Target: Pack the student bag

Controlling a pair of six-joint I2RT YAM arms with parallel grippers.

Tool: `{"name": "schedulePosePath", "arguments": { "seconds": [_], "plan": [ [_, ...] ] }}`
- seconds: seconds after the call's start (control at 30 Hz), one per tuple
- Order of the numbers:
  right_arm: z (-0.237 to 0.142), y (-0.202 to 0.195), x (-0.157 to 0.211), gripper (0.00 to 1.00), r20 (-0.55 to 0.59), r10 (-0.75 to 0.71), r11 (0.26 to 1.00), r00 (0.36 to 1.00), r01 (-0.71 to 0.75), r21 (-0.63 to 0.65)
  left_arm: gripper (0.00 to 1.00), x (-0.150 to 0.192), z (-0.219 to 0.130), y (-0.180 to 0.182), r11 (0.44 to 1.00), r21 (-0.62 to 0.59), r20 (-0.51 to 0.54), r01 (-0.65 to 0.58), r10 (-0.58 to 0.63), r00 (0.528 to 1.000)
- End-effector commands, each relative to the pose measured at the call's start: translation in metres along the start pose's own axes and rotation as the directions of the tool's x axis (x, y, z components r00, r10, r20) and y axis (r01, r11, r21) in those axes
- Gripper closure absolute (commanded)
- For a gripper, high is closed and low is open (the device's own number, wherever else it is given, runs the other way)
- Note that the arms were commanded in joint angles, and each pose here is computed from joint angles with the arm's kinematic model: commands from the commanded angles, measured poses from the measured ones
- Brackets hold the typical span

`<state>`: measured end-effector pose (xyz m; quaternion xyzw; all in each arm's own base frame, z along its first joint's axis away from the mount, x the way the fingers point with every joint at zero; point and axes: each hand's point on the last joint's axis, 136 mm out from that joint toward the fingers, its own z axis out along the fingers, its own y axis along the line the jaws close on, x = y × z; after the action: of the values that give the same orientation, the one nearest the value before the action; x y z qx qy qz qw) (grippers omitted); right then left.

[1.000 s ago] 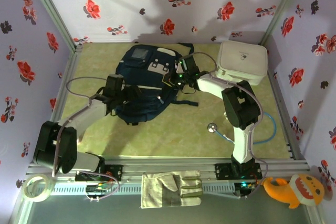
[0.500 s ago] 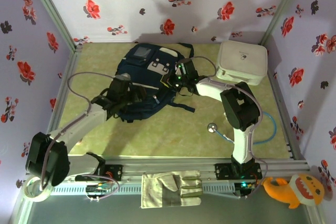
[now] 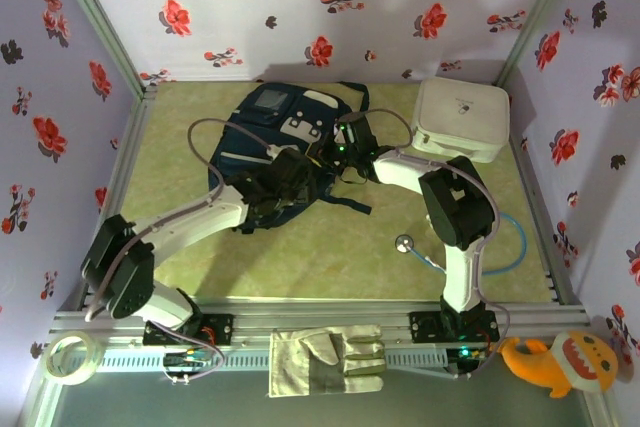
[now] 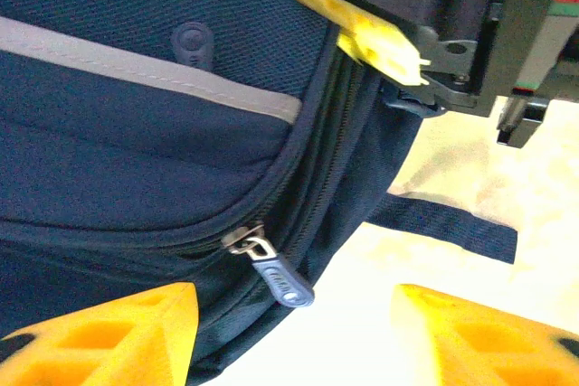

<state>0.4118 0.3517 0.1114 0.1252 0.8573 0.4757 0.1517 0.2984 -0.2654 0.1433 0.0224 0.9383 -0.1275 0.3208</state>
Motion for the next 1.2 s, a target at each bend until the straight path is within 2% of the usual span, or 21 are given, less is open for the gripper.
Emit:
{"name": "schedulePosePath", "arguments": {
  "seconds": [0.0,0.13,0.5,0.63,0.9,1.07,1.17],
  "plan": [
    [-0.010,0.035,0.003,0.95,0.013,-0.053,0.994,0.999,0.054,-0.095,0.44,-0.004,0.002,0.008,0.995,-0.102,0.009,-0.015,0.016,1.000],
    [-0.011,0.035,0.004,0.95,0.014,-0.055,0.994,0.998,0.056,-0.097,0.50,-0.004,0.007,0.019,0.978,-0.206,-0.013,-0.030,0.028,1.000],
    [-0.010,0.033,0.004,0.95,0.013,-0.054,0.994,0.998,0.055,-0.095,0.55,0.009,0.016,0.022,0.966,-0.254,-0.064,-0.050,0.035,0.997],
    [-0.012,0.034,0.003,0.95,0.016,-0.056,0.994,0.998,0.057,-0.097,0.68,0.005,0.009,0.026,0.961,-0.272,-0.044,-0.057,0.046,0.998],
    [-0.012,0.033,0.002,0.95,0.021,-0.054,0.994,0.998,0.056,-0.093,0.81,0.007,0.010,0.027,0.961,-0.271,-0.043,-0.057,0.047,0.998],
    [-0.012,0.032,0.002,0.95,0.019,-0.054,0.994,0.998,0.056,-0.092,0.81,0.009,0.011,0.028,0.960,-0.274,-0.042,-0.053,0.043,0.998],
    [-0.012,0.032,0.002,0.95,0.017,-0.054,0.994,0.998,0.055,-0.091,0.76,0.011,0.014,0.029,0.959,-0.279,-0.049,-0.054,0.043,0.998]
  ]
}}
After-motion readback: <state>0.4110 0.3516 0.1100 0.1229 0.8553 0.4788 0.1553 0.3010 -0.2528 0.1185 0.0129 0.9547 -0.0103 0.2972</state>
